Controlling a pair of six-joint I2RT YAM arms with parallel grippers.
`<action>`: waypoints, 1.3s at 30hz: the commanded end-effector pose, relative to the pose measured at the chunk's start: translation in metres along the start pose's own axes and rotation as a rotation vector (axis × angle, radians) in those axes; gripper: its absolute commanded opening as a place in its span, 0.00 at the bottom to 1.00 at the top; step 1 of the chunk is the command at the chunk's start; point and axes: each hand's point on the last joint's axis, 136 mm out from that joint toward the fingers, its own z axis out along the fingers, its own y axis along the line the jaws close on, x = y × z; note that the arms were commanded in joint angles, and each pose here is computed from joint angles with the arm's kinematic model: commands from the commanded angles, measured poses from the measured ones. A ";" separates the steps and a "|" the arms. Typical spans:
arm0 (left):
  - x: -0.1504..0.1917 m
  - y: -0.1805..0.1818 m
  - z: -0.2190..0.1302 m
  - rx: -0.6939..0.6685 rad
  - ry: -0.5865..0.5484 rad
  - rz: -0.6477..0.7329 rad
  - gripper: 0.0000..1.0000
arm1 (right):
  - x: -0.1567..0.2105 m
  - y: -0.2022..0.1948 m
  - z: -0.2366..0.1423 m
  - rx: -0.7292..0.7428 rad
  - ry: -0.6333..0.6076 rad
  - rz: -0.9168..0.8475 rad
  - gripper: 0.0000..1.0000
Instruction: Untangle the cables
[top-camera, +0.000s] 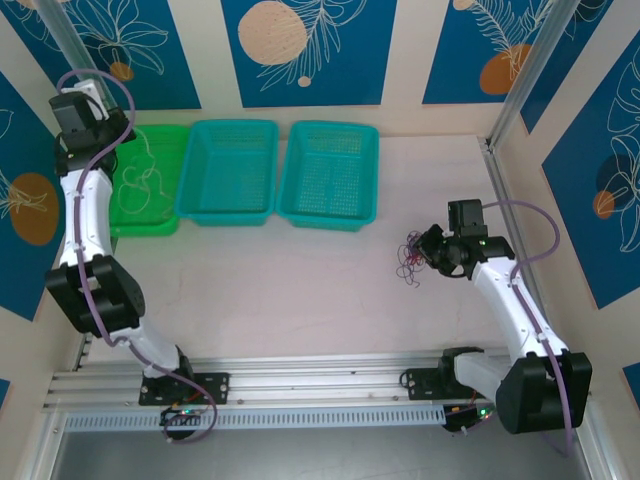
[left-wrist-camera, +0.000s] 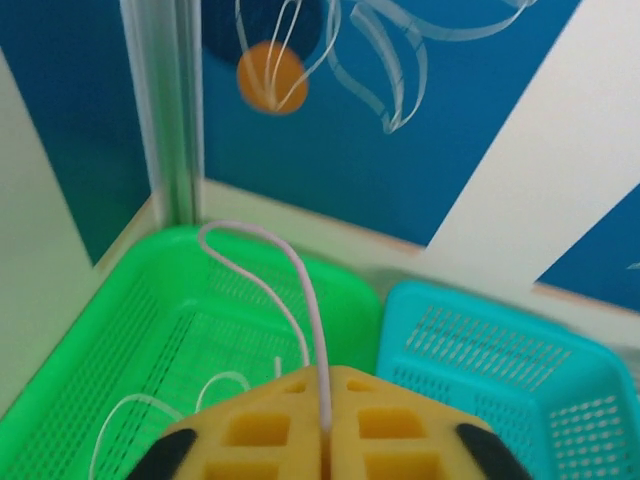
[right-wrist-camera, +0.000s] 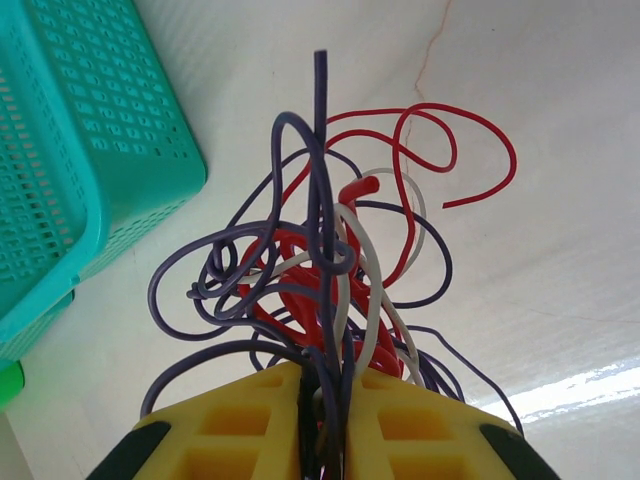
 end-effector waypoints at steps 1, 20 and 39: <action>0.007 0.005 -0.001 0.013 0.060 -0.023 0.47 | 0.001 0.012 -0.012 -0.034 0.003 -0.031 0.16; 0.024 -0.153 -0.146 0.555 -0.070 -0.059 0.73 | 0.039 0.049 -0.008 -0.193 0.174 -0.230 0.17; 0.294 -0.292 -0.240 1.018 0.312 0.170 0.74 | 0.177 0.109 0.019 -0.331 0.504 -0.634 0.57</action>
